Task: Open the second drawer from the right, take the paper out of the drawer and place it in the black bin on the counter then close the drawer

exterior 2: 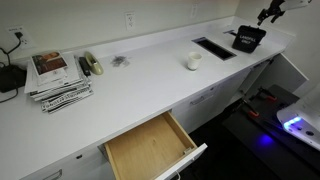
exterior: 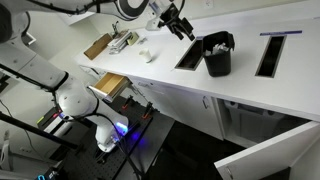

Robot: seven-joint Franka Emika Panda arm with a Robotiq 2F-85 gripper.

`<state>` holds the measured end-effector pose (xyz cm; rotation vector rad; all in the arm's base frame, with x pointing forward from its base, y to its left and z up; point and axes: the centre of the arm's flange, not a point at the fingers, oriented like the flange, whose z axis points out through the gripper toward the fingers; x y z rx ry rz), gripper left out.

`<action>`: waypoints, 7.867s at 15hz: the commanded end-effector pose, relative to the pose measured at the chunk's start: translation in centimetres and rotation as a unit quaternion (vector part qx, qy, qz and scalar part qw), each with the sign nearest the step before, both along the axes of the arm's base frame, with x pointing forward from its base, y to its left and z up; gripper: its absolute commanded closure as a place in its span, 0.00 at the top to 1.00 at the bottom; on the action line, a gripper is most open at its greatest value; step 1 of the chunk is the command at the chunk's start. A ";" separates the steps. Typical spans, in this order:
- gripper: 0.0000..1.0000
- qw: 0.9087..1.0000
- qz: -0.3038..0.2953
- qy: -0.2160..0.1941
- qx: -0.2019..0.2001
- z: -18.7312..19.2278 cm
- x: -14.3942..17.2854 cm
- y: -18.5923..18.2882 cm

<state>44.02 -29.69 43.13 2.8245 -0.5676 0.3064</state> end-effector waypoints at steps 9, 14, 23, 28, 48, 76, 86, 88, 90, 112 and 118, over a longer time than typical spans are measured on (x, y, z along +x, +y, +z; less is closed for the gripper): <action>1.00 0.947 0.313 0.029 -0.062 0.1 -5.4 28.3; 1.00 0.894 0.437 0.046 -0.082 -0.9 -6.3 39.1; 1.00 0.851 0.514 0.048 -0.093 -1.7 -9.2 46.8; 1.00 0.843 0.530 0.047 -0.084 -1.4 -8.5 46.4; 1.00 0.445 0.890 0.085 0.047 -4.9 -14.6 78.8; 0.00 -0.114 0.980 0.129 -0.098 -20.4 -31.3 92.9; 0.01 -0.225 0.953 0.153 -0.134 -25.7 -34.4 93.5; 0.00 -0.224 0.953 0.152 -0.136 -25.5 -34.2 93.7; 0.00 -0.244 0.945 0.157 -0.150 -27.3 -33.5 94.0; 0.00 -0.355 0.833 0.185 -0.383 -33.1 -24.7 93.7; 0.00 -0.344 0.826 0.198 -0.400 -32.9 -20.4 92.5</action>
